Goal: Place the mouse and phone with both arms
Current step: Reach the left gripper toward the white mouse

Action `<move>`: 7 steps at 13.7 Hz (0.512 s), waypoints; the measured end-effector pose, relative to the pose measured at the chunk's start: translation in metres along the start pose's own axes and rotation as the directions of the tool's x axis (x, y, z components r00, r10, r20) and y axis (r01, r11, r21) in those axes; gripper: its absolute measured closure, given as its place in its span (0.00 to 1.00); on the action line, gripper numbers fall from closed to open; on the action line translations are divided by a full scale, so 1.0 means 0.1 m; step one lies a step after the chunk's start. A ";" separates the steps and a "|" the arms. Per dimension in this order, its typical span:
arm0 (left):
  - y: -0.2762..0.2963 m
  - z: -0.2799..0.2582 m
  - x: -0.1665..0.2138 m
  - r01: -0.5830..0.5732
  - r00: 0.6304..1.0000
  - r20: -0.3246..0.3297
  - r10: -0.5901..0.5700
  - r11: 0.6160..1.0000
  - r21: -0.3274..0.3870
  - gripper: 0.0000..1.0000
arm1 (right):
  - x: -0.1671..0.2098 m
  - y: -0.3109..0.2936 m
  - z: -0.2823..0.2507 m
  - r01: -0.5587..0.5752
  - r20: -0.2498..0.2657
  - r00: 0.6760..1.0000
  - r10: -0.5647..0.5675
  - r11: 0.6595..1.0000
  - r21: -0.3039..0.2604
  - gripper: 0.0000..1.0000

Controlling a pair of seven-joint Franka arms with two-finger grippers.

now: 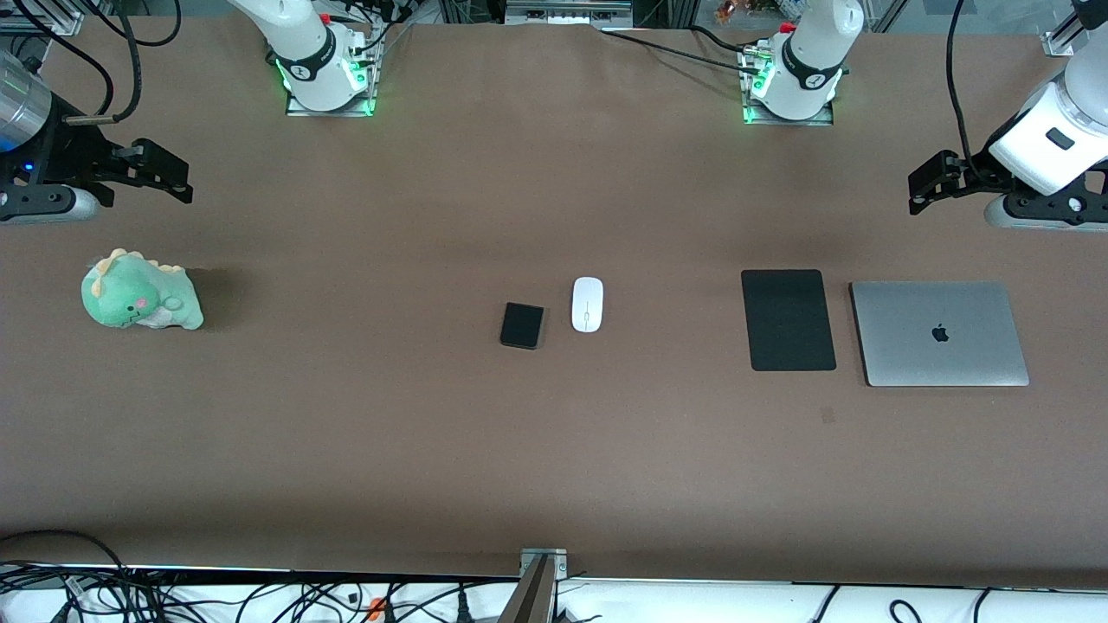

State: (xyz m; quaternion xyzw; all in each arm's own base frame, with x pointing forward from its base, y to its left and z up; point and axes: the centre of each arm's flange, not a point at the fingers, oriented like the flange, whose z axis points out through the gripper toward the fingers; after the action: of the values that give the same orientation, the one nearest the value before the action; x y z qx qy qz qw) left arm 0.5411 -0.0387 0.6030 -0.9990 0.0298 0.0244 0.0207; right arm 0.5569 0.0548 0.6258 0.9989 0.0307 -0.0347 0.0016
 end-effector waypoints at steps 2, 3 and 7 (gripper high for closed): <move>0.00 0.01 -0.01 0.000 1.000 0.006 0.000 1.000 0.000 0.00 | 0.00 0.00 0.00 0.000 -0.001 1.000 0.000 1.000 0.000 0.00; 0.00 0.01 -0.01 0.000 1.000 0.007 0.000 1.000 0.000 0.00 | 0.00 0.00 0.00 0.000 -0.002 1.000 0.000 1.000 0.000 0.00; 0.04 0.08 -0.04 -0.001 0.998 0.063 0.003 0.999 -0.032 0.00 | 0.01 0.00 -0.01 0.000 -0.006 1.000 0.000 1.000 0.001 0.00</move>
State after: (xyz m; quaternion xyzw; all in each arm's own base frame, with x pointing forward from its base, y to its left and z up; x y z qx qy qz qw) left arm 0.5365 -0.0418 0.5947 -0.9979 0.0295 0.0566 0.0054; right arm 0.5575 0.0549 0.6262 0.9990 0.0307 -0.0319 0.0011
